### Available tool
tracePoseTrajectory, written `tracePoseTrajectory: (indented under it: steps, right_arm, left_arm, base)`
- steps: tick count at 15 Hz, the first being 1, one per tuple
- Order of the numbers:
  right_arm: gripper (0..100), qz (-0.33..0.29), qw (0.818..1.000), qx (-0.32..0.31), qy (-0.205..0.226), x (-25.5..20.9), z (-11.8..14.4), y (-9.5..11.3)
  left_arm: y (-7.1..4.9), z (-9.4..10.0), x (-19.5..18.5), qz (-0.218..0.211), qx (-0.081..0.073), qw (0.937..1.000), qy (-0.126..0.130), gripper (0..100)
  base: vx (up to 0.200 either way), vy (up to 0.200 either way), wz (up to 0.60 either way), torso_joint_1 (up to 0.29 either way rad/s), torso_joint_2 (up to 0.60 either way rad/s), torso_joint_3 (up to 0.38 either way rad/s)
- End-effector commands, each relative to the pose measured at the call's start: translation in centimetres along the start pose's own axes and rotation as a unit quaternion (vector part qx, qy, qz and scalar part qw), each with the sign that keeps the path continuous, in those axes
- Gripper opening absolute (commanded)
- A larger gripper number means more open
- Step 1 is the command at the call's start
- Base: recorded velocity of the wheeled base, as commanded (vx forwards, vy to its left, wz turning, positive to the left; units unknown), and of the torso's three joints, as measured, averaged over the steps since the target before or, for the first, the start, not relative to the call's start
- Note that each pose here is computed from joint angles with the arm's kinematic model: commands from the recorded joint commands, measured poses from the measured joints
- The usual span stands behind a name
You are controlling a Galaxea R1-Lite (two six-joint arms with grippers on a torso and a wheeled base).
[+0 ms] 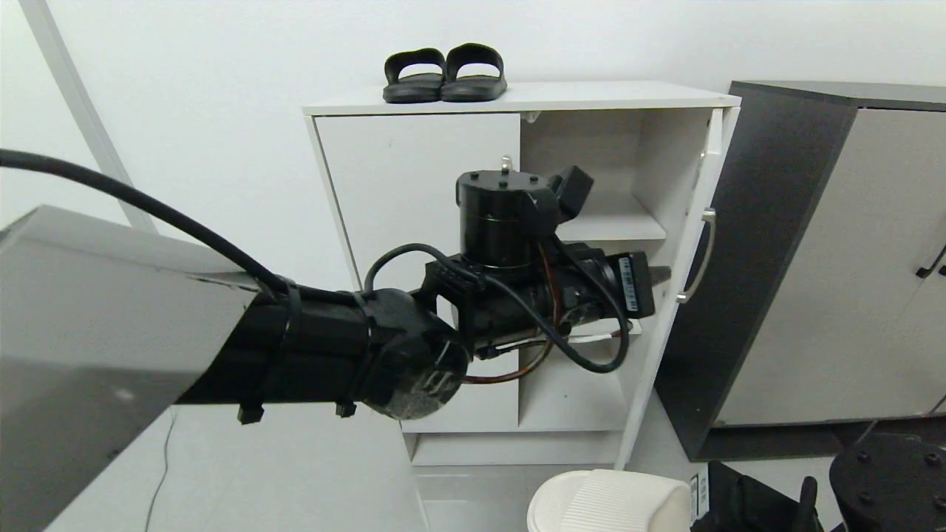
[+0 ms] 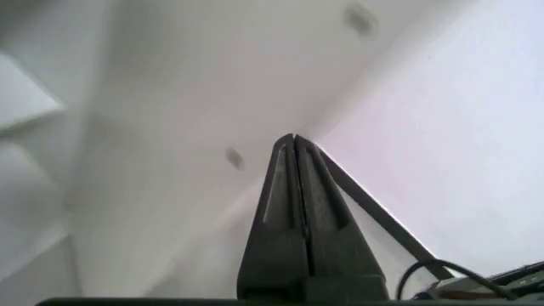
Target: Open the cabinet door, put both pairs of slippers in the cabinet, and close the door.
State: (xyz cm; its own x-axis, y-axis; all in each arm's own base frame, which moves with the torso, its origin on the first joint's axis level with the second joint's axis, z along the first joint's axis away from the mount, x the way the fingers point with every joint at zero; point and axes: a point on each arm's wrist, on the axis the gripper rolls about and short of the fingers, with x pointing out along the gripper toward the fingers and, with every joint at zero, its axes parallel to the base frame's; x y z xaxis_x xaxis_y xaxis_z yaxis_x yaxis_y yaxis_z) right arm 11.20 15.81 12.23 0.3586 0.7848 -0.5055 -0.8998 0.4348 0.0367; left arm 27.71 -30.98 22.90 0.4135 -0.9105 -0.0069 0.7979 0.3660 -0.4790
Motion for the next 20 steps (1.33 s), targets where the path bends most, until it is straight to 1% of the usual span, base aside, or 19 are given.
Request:
tracePoseTrajectory:
  steps: [1,3,4,5,6,7,8,9,10,11,12,13,14,15,16,17,18,19,20]
  right_arm:
    - [0,0.000,1.000,0.000,0.002,0.1,-0.1,0.0]
    - [0,-0.005,1.000,0.003,-0.005,0.2,0.3,-0.3]
    - [0,-0.013,1.000,0.009,-0.009,0.4,0.7,-0.7]
    - [0,-0.048,0.998,0.026,-0.009,1.0,1.2,-2.3]
    - [0,-0.082,0.996,0.036,-0.007,1.4,1.5,-3.3]
    - [0,-0.117,0.992,0.045,-0.008,1.9,1.8,-4.1]
    - [0,-0.156,0.985,0.067,-0.014,2.6,2.3,-4.9]
    - [0,-0.195,0.976,0.096,-0.029,3.6,3.1,-5.4]
    - [0,-0.224,0.967,0.113,-0.041,4.7,3.6,-6.0]
    - [0,-0.260,0.956,0.124,-0.055,5.9,4.2,-6.7]
    - [0,-0.302,0.942,0.133,-0.067,7.0,4.6,-7.3]
    - [0,-0.337,0.927,0.143,-0.079,7.8,4.9,-8.0]
    - [0,-0.368,0.913,0.150,-0.093,8.6,5.4,-8.6]
    - [0,-0.391,0.902,0.153,-0.099,9.1,5.6,-9.3]
    - [0,-0.404,0.896,0.155,-0.100,9.2,5.6,-9.6]
    - [0,-0.406,0.895,0.155,-0.098,9.2,5.5,-9.7]
    - [0,-0.407,0.895,0.156,-0.096,9.3,5.4,-9.8]
    - [0,-0.407,0.896,0.154,-0.091,9.5,5.1,-9.8]
    - [0,-0.407,0.896,0.154,-0.090,9.5,5.1,-9.8]
  left_arm:
    - [-1.1,-0.2,0.0,-0.010,0.003,0.9999,-0.005,0]
    - [-1.3,0.6,-1.1,-0.005,0.005,0.9999,-0.013,0]
    - [-1.3,1.3,-2.3,0.002,0.006,0.9998,-0.021,0]
    - [-1.8,2.7,-5.2,0.011,0.009,0.9993,-0.036,0]
    - [-1.9,3.4,-7.4,0.022,0.011,0.9986,-0.046,0]
    - [-2.2,4.4,-9.7,0.032,0.015,0.9975,-0.062,0]
    - [-2.6,5.2,-12.4,0.045,0.020,0.9955,-0.082,0]
    - [-3.1,5.5,-15.2,0.067,0.023,0.9933,-0.091,0]
    - [-3.6,5.3,-17.6,0.103,0.027,0.9902,-0.091,0]
    - [-4.1,4.6,-20.2,0.162,0.035,0.9822,-0.090,0]
    - [-4.6,3.4,-22.6,0.221,0.044,0.9697,-0.094,0]
    - [-5.1,2.4,-24.6,0.269,0.059,0.9554,-0.107,0]
    - [-5.2,1.1,-27.3,0.334,0.096,0.9301,-0.120,0]
    - [-5.2,0.0,-30.4,0.395,0.158,0.8960,-0.127,0]
    - [-5.1,-1.4,-32.5,0.443,0.194,0.8662,-0.126,0]
    - [-5.3,-2.4,-34.1,0.482,0.200,0.8413,-0.141,0]
    - [-5.5,-3.5,-35.3,0.515,0.196,0.8190,-0.158,0]
    - [-5.8,-6.1,-37.0,0.550,0.191,0.7938,-0.175,0]
    - [-5.8,-7.1,-37.5,0.558,0.189,0.7882,-0.178,0]
  base:
    - [0.000,0.000,0.00,0.000,0.00,0.000]
    - [0.000,0.000,0.00,0.000,0.00,0.000]
    - [0.000,0.000,0.00,0.000,0.00,0.000]
    - [0.000,0.000,0.00,0.000,0.00,0.000]
    - [0.000,0.000,0.00,0.000,0.00,0.000]
    - [0.000,0.000,0.00,0.000,0.00,0.000]
    - [0.000,0.000,0.00,0.000,0.00,0.000]
    - [0.000,0.000,0.00,0.000,0.00,0.000]
    - [0.000,0.000,0.00,0.000,0.00,0.000]
    - [0.000,0.000,0.00,0.000,0.00,0.000]
    - [0.000,0.000,0.00,0.000,0.00,0.000]
    - [0.000,0.000,0.00,0.000,0.00,0.000]
    - [0.000,0.000,0.00,0.000,0.00,0.000]
    - [0.000,0.000,0.00,0.000,0.00,0.000]
    - [0.000,0.000,0.00,0.000,0.00,0.000]
    - [0.000,0.000,0.00,0.000,0.00,0.000]
    - [0.000,0.000,0.00,0.000,0.00,0.000]
    - [0.000,0.000,0.00,0.000,0.00,0.000]
    - [0.000,0.000,0.00,0.000,0.00,0.000]
